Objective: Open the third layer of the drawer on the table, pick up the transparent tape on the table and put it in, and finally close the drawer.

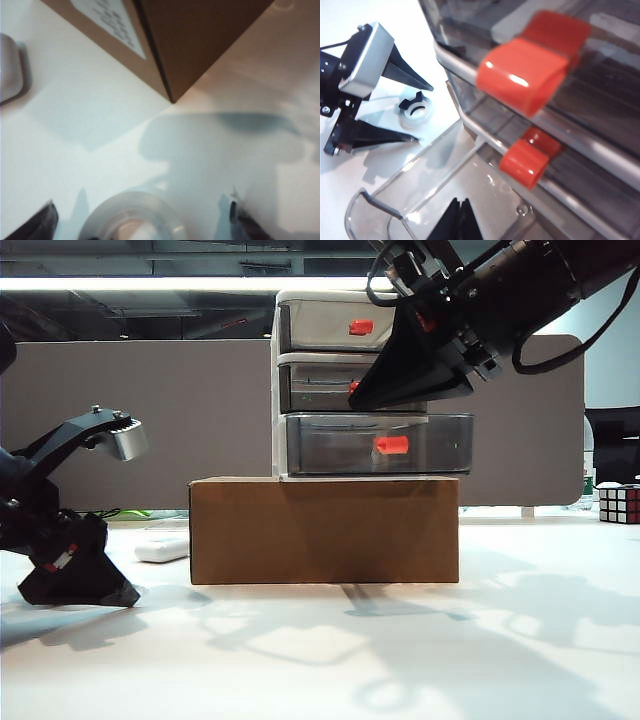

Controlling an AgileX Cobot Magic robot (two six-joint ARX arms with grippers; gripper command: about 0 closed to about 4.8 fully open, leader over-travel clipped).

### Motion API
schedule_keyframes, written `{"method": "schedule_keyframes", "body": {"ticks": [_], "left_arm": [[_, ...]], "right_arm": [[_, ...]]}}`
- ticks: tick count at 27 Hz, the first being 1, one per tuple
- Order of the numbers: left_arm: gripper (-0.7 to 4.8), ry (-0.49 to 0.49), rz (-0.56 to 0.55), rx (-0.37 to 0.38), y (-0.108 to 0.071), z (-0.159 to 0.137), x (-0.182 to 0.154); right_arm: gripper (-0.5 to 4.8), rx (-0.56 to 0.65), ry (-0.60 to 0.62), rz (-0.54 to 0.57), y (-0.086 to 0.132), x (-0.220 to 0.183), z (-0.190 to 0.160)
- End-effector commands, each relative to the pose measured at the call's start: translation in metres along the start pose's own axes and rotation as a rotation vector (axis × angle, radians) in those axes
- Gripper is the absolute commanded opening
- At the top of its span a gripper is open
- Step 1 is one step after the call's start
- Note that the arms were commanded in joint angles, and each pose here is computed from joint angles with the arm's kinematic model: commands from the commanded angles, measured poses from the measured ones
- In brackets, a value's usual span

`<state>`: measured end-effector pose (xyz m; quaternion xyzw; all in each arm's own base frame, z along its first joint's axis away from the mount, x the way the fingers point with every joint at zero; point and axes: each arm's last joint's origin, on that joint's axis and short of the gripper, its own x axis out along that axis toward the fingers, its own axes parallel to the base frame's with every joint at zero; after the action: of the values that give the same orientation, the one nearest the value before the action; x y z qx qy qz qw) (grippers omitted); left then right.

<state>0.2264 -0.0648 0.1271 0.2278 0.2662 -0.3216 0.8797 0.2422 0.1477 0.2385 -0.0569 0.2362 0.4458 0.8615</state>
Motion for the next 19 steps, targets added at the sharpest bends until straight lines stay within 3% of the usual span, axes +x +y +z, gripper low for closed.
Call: {"method": "schedule_keyframes", "body": {"ticks": [1,4,8,13,19], "left_arm": [[4.36,0.026,0.042,-0.099,0.011,-0.008,-0.003],[4.35,-0.002,0.020,-0.227,0.023,-0.017,-0.009],[4.26,-0.033,-0.073,-0.298,0.028,-0.024,-0.014],[4.26,0.001,-0.108,-0.260,0.025,-0.028,-0.014],[4.26,-0.002,-0.052,-0.231,0.028,-0.027,-0.013]], "right_arm": [[-0.05,-0.016,-0.015,-0.001,0.000,-0.001,0.003],[-0.05,-0.022,-0.017,-0.003,0.000,-0.001,0.003],[-0.05,-0.032,-0.017,-0.006,0.000,-0.001,0.003],[-0.05,-0.038,-0.031,-0.007,0.000,-0.001,0.005],[-0.05,-0.042,-0.041,-0.009,0.000,-0.001,0.006]]}}
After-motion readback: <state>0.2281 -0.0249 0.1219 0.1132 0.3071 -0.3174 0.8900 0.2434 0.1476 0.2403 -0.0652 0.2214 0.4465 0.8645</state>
